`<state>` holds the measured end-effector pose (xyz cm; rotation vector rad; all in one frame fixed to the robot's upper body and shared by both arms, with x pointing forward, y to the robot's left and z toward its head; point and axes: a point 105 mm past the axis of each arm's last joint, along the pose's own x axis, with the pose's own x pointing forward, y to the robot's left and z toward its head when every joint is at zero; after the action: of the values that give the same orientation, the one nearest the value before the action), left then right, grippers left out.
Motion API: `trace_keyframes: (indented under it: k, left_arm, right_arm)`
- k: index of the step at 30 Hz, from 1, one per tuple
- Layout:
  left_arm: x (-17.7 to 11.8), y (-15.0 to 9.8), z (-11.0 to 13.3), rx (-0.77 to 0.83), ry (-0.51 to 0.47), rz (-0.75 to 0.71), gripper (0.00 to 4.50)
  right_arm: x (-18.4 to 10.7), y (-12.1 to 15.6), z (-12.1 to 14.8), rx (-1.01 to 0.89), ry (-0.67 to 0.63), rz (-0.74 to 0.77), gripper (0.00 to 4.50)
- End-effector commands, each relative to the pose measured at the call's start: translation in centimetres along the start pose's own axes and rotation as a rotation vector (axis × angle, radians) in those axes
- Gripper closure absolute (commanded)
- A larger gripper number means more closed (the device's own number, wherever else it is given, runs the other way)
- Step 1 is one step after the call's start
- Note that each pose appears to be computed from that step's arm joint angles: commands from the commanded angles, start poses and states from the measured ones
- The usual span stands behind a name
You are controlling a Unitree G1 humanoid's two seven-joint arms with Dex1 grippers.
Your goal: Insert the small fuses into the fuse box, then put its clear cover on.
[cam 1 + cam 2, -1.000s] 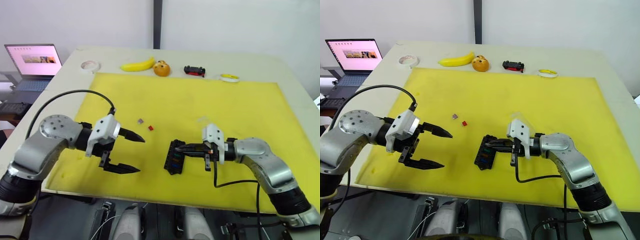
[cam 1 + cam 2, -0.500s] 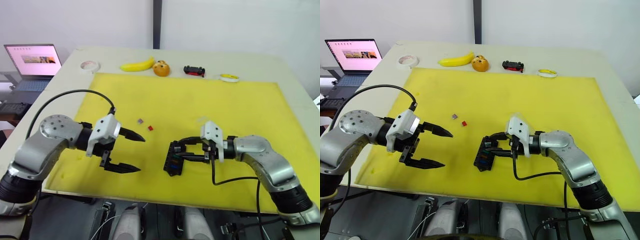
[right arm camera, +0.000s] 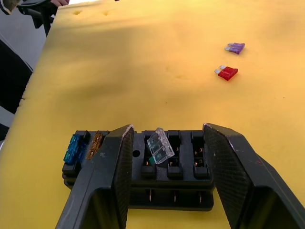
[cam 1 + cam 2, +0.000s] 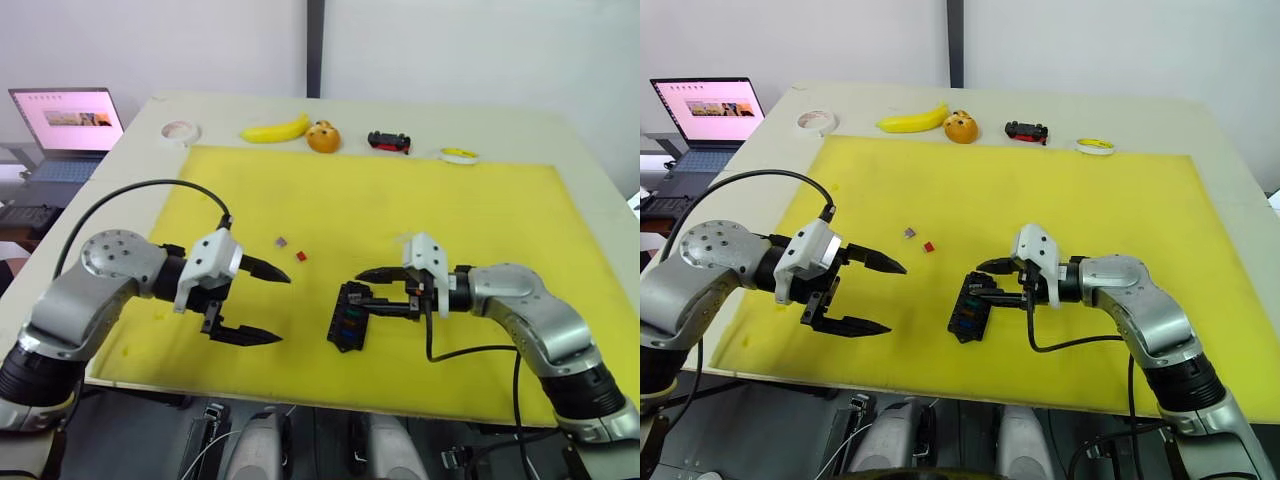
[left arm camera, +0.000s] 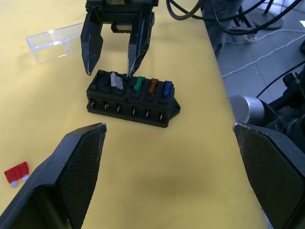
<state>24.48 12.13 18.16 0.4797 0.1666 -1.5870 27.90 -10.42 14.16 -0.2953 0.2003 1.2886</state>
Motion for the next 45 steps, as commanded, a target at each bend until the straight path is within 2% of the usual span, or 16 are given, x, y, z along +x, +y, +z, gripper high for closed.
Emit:
trace_keyframes:
  k: [1,5,8,10,27,45]
  left_arm:
    - [-0.1,0.1,0.8,0.049,-0.002,0.003,0.00]
    - [-0.1,0.1,0.8,0.052,-0.002,0.003,0.00]
    - [0.0,0.1,0.8,0.054,-0.002,0.004,0.00]
    - [0.0,0.1,0.8,0.054,-0.002,0.004,0.00]
    - [0.2,0.0,0.9,0.053,-0.007,0.009,0.00]
    - [0.4,0.0,1.0,0.046,-0.015,0.015,0.00]
  right_arm:
    - [-0.3,0.0,1.2,-0.030,-0.016,0.009,2.03]
    - [-0.4,0.0,1.0,-0.032,0.012,0.016,2.03]
    - [-0.5,0.0,1.0,-0.028,0.015,0.012,2.83]
    - [-0.5,0.1,1.0,-0.028,0.022,0.016,3.79]
    - [-0.1,0.1,1.1,-0.020,0.075,0.037,3.79]
    - [-0.1,-0.2,-0.3,-0.003,0.161,0.069,3.79]
